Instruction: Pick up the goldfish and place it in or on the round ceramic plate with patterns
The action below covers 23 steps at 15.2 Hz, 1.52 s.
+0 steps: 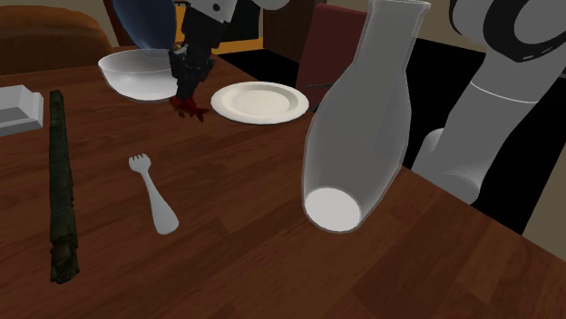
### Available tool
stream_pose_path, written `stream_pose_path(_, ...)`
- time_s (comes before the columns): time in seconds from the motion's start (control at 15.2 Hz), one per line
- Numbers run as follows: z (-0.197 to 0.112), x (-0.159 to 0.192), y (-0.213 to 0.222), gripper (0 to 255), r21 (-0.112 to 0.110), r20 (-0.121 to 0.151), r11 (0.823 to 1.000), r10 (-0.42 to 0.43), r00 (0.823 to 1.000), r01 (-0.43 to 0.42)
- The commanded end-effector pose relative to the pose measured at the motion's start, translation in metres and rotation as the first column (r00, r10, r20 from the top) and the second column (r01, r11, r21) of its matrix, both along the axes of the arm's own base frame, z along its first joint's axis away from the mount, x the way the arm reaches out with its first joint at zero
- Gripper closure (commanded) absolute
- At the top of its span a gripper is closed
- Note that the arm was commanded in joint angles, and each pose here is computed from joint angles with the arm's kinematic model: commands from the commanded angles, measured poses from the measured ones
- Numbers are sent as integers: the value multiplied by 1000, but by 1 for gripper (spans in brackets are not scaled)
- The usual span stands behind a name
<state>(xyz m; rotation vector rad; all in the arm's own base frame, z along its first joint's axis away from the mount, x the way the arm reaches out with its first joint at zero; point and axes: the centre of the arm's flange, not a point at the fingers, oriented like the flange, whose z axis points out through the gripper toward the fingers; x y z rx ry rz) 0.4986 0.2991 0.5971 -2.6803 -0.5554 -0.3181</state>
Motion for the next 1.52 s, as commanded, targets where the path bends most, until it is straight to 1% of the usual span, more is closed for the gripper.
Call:
stream_pose_path(0.0, 9, 0, -1, 255, -2, -3, 1000, 0, 1000, 0)
stream_pose_path(0.66, 59, 0, -1, 255, -2, -3, 1000, 0, 1000, 0)
stream_pose_path(1.45, 56, -74, -141, 255, -2, -3, 1000, 0, 1000, 0)
